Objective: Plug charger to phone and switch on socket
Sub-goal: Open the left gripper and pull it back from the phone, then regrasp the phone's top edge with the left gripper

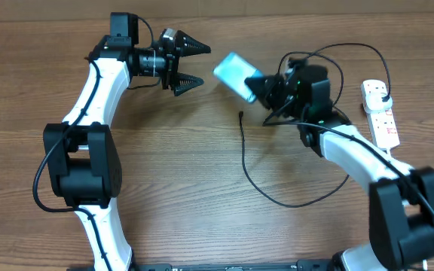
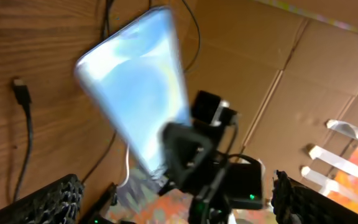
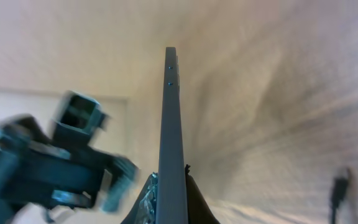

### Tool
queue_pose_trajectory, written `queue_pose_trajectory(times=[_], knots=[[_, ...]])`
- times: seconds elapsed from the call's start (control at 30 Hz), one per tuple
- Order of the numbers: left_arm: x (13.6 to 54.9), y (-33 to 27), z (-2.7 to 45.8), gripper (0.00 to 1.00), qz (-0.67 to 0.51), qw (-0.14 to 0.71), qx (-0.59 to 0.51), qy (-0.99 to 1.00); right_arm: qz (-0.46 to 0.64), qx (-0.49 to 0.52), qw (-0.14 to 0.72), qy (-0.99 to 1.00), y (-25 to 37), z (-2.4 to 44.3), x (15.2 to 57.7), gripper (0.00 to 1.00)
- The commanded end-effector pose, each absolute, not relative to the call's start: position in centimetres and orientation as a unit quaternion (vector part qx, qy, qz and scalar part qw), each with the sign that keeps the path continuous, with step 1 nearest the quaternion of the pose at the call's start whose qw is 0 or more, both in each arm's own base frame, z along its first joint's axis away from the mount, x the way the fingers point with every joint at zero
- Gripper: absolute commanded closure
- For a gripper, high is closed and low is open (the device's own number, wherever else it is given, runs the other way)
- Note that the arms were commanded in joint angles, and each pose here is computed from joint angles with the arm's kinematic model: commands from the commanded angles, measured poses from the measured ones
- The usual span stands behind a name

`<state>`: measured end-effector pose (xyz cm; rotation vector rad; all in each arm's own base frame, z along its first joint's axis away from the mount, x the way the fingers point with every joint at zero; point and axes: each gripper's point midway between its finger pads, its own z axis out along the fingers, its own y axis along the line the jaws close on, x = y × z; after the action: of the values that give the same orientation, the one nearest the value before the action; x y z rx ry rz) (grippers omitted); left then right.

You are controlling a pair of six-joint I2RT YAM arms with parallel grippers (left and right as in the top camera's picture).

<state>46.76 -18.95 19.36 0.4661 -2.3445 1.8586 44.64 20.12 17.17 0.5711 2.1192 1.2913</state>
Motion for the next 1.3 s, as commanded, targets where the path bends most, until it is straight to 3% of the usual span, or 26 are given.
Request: queue_pose_trajectory(times=[0.0,0.3,0.57,0.83,1.13,1.27], knots=[[46.4,-19.6,20.6,0.0,0.63,0.069,0.14,-0.76,0.486,0.258,0.379,0.744,18.0,24.6,46.5,0.96],[47.4,-21.5,22.0,0.0,0.641,0.058,0.125,-0.755,0.533,0.406,0.325,0.668,17.3,26.1,47.4,0.96],[48.8,-24.1,25.4,0.04,0.67,0.021,0.085,-0.737,0.557,0.434,0.295,0.643,19.5,26.5,46.7,0.96],[49.3,-25.7,25.2,0.09,0.663,0.012,0.103,-0.742,0.581,0.433,0.284,0.629,20.5,27.6,46.5,0.96],[50.3,-25.5,24.8,0.38,0.653,0.0,0.14,-0.744,0.588,0.423,0.274,0.633,21.7,27.7,46.0,0.96],[50.6,-25.4,24.7,0.41,0.651,-0.005,0.148,-0.745,0.592,0.428,0.264,0.63,22.2,27.7,45.7,0.96]])
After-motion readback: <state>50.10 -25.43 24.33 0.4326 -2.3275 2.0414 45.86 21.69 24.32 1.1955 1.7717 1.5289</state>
